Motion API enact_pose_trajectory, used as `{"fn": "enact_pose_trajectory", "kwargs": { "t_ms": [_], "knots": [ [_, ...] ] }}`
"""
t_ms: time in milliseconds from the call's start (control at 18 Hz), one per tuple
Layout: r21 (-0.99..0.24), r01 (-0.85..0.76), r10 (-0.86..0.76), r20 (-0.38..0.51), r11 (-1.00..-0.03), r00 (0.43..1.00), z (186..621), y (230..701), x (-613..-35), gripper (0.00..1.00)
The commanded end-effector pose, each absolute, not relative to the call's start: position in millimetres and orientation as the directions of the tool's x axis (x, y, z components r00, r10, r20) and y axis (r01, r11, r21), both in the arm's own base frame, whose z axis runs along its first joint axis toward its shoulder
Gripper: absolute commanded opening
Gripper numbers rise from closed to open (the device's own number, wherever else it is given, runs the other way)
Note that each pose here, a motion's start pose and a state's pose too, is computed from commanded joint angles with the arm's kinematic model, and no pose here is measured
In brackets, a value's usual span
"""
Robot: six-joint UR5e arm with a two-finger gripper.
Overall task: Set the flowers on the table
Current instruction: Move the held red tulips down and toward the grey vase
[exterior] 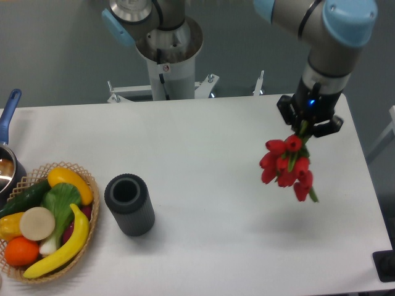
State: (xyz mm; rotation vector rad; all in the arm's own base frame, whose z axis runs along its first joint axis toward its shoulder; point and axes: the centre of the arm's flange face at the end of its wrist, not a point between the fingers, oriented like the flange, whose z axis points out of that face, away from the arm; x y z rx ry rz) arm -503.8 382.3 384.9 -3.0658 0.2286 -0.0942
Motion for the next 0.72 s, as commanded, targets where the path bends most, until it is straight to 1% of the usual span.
{"fn": "enact_pose_trajectory", "kwargs": {
  "t_ms": [111, 278, 389, 444, 556, 611, 722],
  "knots": [
    [-0.081, -0.146, -0.153, 0.085, -0.986, 0.985, 364.9, 386.0, -503.1, 0.02],
    [-0.087, -0.139, -0.148, 0.105, -0.986, 0.983, 349.5, 391.6, -503.3, 0.03],
    [-0.092, -0.134, -0.142, 0.093, -0.987, 0.985, 345.0, 394.5, -506.8, 0.03],
    [-0.095, -0.134, -0.143, 0.086, -0.986, 0.986, 343.5, 396.0, -507.5, 0.06],
    [-0.115, -0.123, -0.134, 0.094, -0.986, 0.987, 342.4, 398.1, -506.8, 0.08],
    [-0.128, -0.115, -0.128, 0.105, -0.985, 0.986, 340.2, 398.5, -503.9, 0.12],
    [-0.14, -0.111, -0.128, 0.122, -0.984, 0.984, 333.4, 398.3, -497.3, 0.24]
  ]
}}
